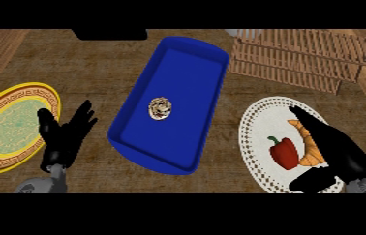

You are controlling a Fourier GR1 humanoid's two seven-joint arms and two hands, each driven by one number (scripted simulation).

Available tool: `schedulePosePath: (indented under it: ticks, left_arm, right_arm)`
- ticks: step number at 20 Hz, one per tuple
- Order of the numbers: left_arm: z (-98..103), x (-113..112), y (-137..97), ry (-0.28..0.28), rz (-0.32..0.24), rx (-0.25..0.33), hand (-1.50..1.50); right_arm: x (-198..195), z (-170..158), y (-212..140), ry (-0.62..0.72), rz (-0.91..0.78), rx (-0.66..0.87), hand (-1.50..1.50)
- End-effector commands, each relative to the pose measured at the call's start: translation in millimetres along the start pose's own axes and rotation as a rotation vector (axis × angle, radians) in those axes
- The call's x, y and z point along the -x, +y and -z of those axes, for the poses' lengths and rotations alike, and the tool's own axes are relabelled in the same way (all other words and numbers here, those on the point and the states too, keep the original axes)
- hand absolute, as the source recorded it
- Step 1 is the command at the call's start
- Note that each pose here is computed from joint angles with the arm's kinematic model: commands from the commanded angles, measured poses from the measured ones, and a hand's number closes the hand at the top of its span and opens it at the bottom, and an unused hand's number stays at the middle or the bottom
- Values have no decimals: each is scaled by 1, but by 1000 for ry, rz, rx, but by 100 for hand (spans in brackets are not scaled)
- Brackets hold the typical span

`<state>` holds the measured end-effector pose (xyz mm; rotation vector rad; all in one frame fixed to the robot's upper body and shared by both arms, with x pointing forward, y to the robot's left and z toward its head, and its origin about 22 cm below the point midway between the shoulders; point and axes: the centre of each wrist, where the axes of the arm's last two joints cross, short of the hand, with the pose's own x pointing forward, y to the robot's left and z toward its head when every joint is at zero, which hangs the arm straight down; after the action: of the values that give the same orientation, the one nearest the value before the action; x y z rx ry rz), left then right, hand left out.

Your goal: Pick the bell pepper from the placemat and place it in the tiered shelf

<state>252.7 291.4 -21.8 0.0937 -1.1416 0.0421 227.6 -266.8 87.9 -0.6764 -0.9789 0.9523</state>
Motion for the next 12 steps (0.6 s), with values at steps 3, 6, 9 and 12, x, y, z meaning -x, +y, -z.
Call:
schedulePosePath:
  ticks: [3,6,9,12]
  left_arm:
    - [4,14,-4,30,-1,9,0]
    - [-7,13,10,32,-6,-1,0]
    - [4,14,17,34,3,-5,0]
    - [-11,-10,7,37,5,32,0]
  right_arm:
    - [-6,12,19,29,-32,12,-150]
    - [-4,19,10,62,-59,26,-150]
    - [5,25,53,63,-70,54,-150]
    - [16,46,40,59,-74,61,-150]
